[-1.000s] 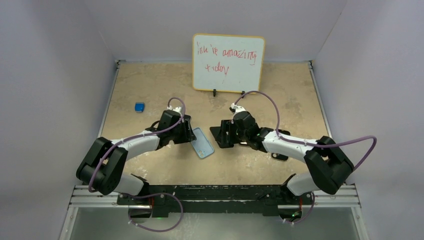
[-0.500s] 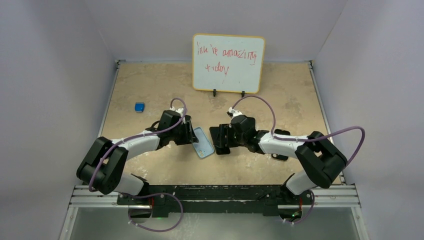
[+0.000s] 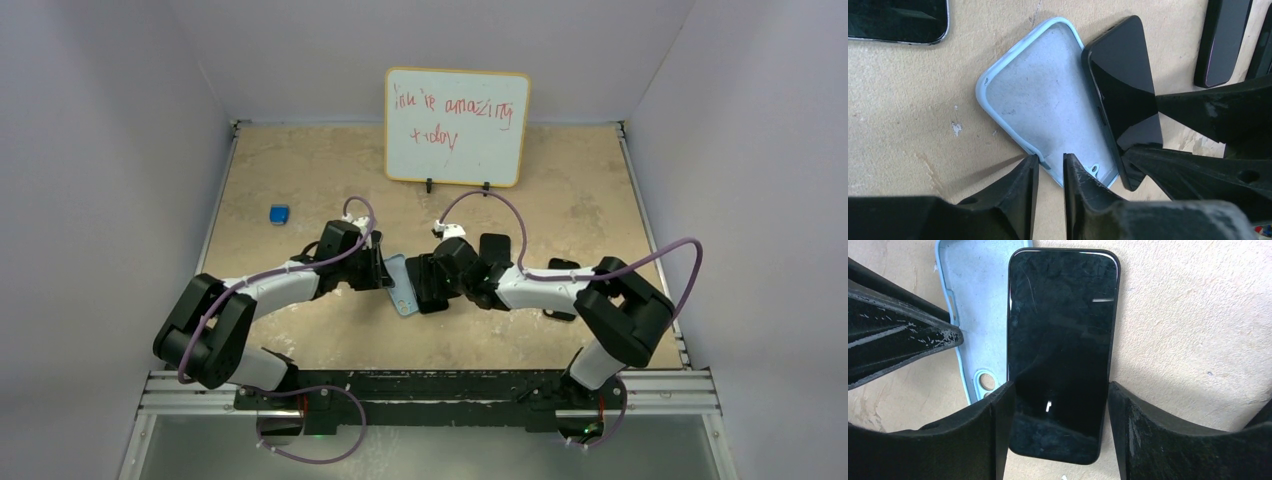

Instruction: Put the phone into the phone case

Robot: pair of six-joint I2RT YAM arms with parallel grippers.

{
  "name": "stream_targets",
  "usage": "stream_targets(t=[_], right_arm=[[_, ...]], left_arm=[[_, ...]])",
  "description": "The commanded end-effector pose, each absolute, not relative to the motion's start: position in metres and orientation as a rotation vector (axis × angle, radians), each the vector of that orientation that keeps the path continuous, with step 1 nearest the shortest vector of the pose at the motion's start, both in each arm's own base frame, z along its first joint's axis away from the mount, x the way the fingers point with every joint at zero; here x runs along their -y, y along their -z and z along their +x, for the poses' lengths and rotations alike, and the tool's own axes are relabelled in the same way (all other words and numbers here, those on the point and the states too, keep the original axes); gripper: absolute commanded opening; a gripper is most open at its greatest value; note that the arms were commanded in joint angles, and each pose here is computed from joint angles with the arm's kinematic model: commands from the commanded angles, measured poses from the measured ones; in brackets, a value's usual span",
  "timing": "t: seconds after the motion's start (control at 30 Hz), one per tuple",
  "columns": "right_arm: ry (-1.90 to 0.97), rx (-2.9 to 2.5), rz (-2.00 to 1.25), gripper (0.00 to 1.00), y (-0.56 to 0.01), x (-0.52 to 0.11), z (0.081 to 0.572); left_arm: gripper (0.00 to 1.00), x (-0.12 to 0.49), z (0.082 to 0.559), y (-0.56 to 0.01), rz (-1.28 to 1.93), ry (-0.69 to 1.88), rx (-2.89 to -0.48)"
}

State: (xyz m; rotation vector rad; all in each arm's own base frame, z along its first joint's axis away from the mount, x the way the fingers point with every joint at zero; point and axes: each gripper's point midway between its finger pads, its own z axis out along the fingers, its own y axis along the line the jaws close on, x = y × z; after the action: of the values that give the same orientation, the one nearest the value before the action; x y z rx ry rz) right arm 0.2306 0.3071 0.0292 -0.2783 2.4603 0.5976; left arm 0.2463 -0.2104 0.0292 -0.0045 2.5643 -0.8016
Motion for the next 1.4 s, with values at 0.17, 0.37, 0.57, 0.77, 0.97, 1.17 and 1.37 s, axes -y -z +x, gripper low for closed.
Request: stream_targets(t=[0.17,0.37,0.57,0.77,0.97,1.17,1.37], right_arm=[[-0.679,-2.413,-0.313,0.34,-0.044,-0.343,0.226],[-0.700,-2.400,-0.350,0.34,-0.045,-0.361,0.225],[-0.767,-2.384,-0.341,0.33,-0.056,-0.377,0.227],[-0.918,-2.407,-0.311,0.33,-0.063,-0.396,0.217],[-1.003,-2.404,-0.282,0.32,-0.062,-0.410,0.216],[-1.004,-2.382,-0.326,0.27,-0.058,-0.418,0.220],[-0.997,-2.344,-0.380,0.25,-0.061,-0.419,0.222]], left_arm=[[0.15,0.225,0.250,-0.047,0.092,0.922,-2.479],[0.13,0.225,0.249,-0.047,0.103,0.922,-2.476],[0.10,0.226,0.248,-0.046,0.107,0.933,-2.473],[0.10,0.226,0.247,-0.049,0.111,0.942,-2.463],[0.11,0.227,0.247,-0.053,0.122,0.953,-2.448],[0.12,0.227,0.247,-0.057,0.114,0.955,-2.438],[0.13,0.225,0.246,-0.056,0.110,0.938,-2.454]])
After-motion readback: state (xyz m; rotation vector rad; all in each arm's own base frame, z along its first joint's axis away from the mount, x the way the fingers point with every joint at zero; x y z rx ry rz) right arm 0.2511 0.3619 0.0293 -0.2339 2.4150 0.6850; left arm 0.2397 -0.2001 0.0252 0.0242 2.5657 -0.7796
